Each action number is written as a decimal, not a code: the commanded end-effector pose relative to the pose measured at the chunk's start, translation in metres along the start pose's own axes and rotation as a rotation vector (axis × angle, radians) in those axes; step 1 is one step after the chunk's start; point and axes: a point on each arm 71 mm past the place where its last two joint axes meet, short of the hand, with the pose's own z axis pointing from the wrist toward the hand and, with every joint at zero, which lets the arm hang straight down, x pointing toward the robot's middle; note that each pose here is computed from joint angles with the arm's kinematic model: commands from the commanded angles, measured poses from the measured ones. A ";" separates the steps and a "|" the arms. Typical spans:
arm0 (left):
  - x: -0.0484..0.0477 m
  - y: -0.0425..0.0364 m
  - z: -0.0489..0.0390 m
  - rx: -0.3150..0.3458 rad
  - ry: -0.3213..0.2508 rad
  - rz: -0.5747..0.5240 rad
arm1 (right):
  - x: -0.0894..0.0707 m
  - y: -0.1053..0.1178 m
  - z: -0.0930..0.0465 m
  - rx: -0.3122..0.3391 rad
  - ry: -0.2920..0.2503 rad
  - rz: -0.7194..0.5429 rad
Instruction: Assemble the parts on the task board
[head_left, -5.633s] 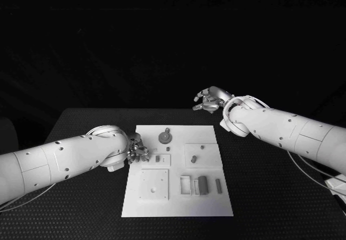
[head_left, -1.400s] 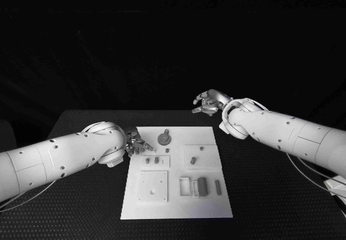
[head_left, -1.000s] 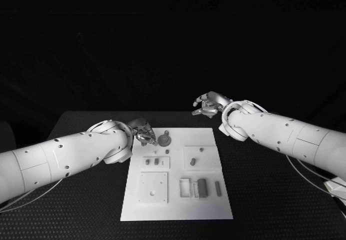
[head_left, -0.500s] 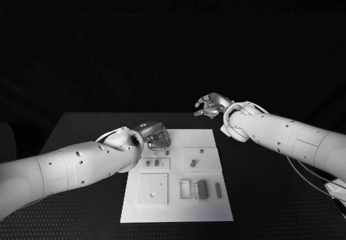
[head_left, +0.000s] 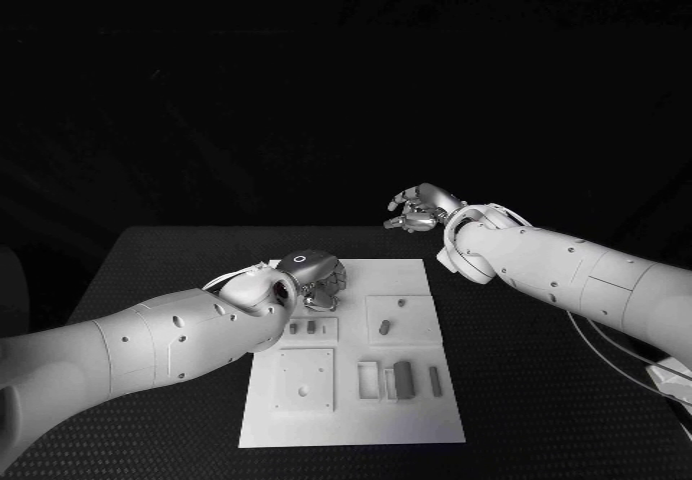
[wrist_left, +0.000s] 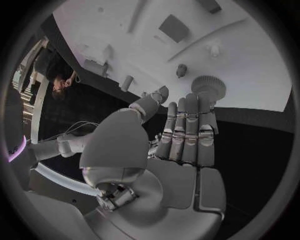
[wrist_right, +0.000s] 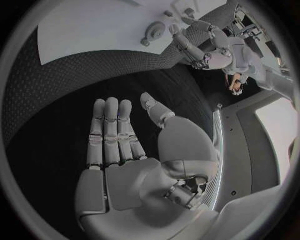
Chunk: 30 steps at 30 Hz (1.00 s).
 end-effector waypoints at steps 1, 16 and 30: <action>0.0040 -0.0026 0.0007 0.032 0.015 0.041 | -0.001 0.001 0.000 -0.012 -0.017 0.062; 0.0161 0.0006 0.0023 -0.006 0.059 0.074 | 0.000 0.003 0.000 -0.015 -0.003 0.096; 0.0188 0.0070 0.0027 -0.030 0.083 0.084 | 0.002 0.004 0.000 -0.016 0.001 0.106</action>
